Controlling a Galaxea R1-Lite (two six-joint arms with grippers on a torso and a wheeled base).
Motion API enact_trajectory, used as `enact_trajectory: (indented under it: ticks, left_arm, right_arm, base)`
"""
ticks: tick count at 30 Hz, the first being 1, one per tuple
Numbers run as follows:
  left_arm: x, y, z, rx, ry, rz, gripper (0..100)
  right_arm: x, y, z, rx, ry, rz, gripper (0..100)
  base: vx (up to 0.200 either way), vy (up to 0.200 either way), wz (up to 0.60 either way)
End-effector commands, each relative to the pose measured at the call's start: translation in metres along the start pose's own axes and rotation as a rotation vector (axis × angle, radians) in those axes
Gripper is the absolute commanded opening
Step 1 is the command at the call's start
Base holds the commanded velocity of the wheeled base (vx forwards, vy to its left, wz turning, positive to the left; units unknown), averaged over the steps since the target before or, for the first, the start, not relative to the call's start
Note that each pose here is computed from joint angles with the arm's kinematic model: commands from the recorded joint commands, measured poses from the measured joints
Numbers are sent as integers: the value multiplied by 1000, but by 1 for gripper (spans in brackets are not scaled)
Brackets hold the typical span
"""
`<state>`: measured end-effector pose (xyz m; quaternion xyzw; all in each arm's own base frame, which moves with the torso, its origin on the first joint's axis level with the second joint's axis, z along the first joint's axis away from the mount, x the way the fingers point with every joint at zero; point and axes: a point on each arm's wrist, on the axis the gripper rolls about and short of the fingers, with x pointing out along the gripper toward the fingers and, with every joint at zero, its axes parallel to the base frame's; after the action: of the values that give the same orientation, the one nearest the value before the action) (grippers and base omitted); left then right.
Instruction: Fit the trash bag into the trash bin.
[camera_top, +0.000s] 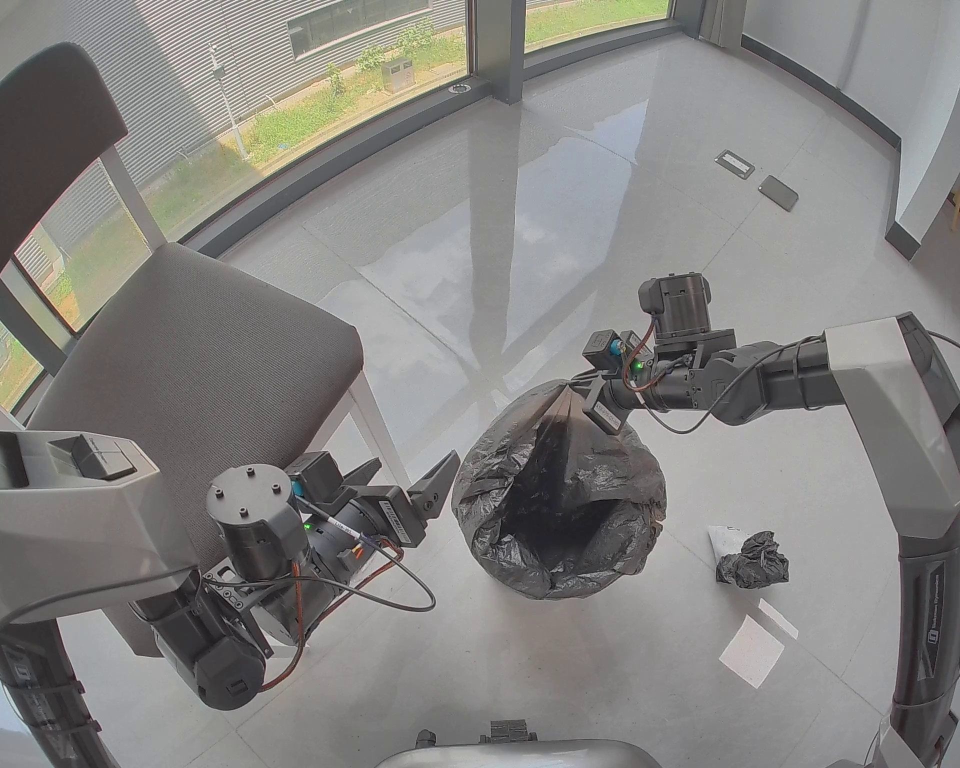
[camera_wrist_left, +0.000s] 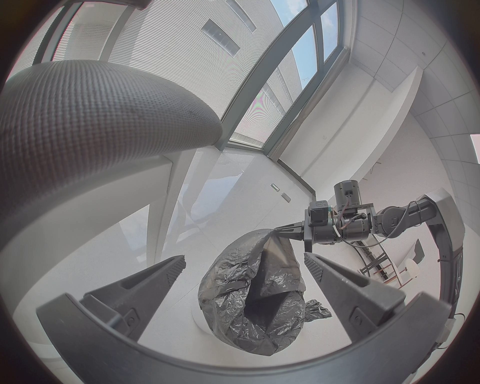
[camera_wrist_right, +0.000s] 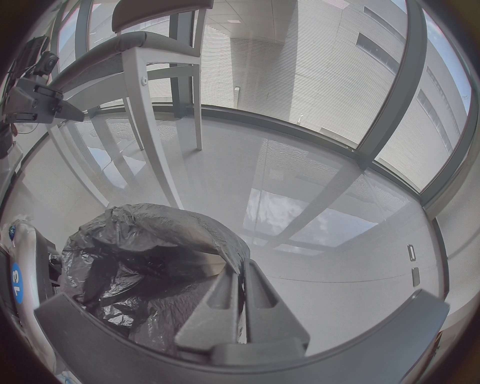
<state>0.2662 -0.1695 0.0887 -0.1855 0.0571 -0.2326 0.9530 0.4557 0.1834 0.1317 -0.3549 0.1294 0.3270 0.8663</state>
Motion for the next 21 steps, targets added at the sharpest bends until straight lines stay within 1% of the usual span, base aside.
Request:
enact_trajectory:
  ticks: [1, 6, 12, 14, 17, 21]
  left_arm:
    - [-1, 1, -1, -1, -4, 0, 100]
    - [0, 1, -2, -1, -2, 1, 100]
    - [-1, 2, 0, -1, -5, 5, 100]
    - [-2, 3, 0, -1, -2, 7, 100]
    - [-5, 3, -1, -2, 4, 8, 100]
    - [-6, 1, 0, -8, 2, 4, 100]
  right_arm:
    - [16, 0, -6, -1, 10, 7, 100]
    - [19, 1, -10, 1, 21, 13, 100]
    - [11, -3, -6, 2, 11, 1, 100]
    - [-2, -10, -2, 5, 2, -18, 100]
    - [-36, -29, 1, 19, -10, -69, 100]
    - [-86, -51, -4, 64, 3, -125, 100]
  base:
    - [0, 0, 0]
    - [0, 0, 0]
    - [0, 0, 0]
    - [0, 0, 0]
    - [0, 0, 0]
    - [0, 0, 0]
